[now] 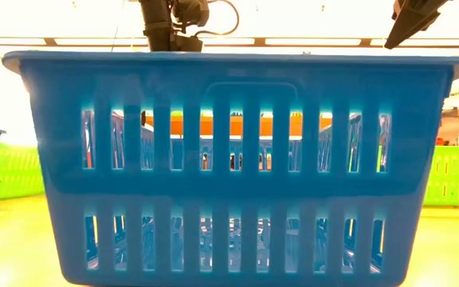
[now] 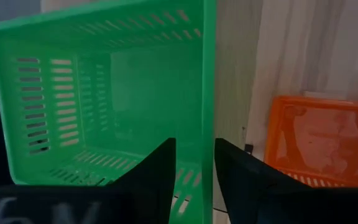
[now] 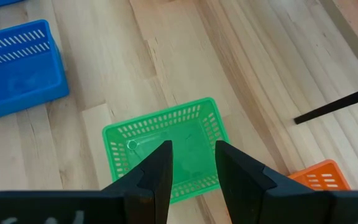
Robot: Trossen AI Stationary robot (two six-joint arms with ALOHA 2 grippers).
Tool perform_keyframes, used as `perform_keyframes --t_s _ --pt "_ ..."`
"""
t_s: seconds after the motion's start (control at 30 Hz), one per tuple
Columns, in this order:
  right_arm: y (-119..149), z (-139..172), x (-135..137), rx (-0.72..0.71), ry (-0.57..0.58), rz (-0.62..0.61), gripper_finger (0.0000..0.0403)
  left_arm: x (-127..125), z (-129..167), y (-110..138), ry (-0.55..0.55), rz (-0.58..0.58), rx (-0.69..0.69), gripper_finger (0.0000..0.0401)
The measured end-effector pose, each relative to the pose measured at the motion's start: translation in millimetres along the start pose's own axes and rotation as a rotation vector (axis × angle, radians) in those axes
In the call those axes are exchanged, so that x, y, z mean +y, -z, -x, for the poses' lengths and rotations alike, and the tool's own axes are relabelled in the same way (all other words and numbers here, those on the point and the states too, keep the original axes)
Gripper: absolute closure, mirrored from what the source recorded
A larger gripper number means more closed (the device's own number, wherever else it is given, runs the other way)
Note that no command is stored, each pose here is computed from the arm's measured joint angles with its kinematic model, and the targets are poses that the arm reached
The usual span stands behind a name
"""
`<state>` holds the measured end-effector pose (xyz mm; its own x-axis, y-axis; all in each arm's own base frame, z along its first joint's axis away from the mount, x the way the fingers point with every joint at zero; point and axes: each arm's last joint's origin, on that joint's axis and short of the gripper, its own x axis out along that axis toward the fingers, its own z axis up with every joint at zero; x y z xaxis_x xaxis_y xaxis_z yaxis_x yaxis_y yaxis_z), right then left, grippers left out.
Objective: Stack baskets on shelf by color
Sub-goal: Put the middle green bin on the shelf
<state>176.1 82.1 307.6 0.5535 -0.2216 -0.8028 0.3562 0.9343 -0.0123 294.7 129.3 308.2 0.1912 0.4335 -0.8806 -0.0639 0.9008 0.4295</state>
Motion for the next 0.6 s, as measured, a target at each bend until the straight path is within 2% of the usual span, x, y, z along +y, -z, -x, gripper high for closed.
perform_keyframes --t_s 0.6 --pt "0.0 0.0 0.0 0.000 0.000 0.000 0.0275 -8.6 4.0 -7.7 -0.007 -0.067 -0.047 0.0284"
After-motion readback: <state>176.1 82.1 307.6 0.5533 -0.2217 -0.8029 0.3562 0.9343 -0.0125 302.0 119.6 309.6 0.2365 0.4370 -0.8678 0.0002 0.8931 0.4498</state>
